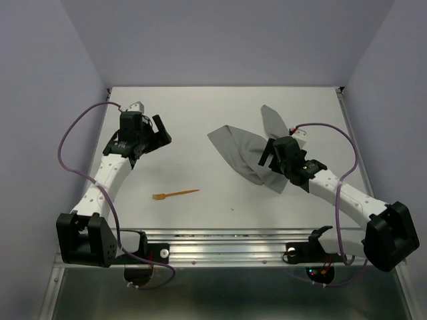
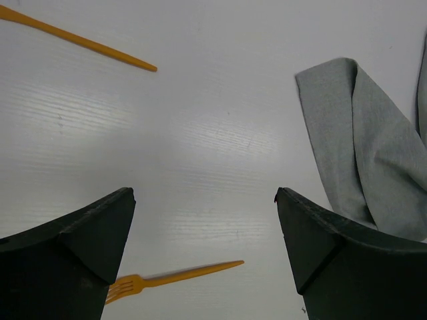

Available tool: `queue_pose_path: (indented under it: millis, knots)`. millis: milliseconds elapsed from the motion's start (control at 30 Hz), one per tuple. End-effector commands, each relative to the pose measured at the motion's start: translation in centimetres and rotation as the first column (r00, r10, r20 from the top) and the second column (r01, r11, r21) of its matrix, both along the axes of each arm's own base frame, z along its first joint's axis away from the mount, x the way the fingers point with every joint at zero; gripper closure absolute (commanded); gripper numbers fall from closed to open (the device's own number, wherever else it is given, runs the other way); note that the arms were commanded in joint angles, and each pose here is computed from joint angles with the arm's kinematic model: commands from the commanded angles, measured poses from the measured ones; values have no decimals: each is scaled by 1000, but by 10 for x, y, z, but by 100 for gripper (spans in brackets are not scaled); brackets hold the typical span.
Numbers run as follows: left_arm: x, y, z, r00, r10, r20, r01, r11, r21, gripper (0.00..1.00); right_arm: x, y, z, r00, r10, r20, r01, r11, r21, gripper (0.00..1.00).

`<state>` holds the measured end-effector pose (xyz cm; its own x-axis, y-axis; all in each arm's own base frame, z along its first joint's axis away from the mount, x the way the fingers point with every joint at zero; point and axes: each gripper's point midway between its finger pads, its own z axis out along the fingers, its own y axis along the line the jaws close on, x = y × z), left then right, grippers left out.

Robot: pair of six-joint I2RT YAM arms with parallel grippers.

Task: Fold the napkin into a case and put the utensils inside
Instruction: Pick up the crumpled napkin from the center of the board.

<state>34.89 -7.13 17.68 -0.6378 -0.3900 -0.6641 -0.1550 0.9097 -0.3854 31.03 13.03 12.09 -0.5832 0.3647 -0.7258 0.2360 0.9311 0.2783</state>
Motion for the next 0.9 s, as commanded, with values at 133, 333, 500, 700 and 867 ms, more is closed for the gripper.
queue_pose_path:
  millis: [133, 333, 500, 700, 867]
  knots:
    - [4, -22, 22, 992, -104, 73, 102, 995, 22, 2, -6, -11, 3, 998, -57, 41, 56, 998, 9, 0]
    - [9, -79, 14, 971, -235, 53, 238, 970, -47, 1, -7, -20, 23, 996, -9, 87, 9, 1000, 4, 0]
    - [22, -117, 1, 963, -270, 11, 271, 962, -42, 1, -12, -47, 5, 998, -54, -13, 55, 980, 193, 0]
    - [26, -138, -14, 957, -287, -34, 285, 957, -52, 1, -41, -46, -47, 977, -90, -196, 145, 947, 286, 0]
    - [26, -142, -36, 955, -281, -97, 280, 960, -21, 1, -62, -46, -72, 960, -130, -250, 209, 923, 324, 28]
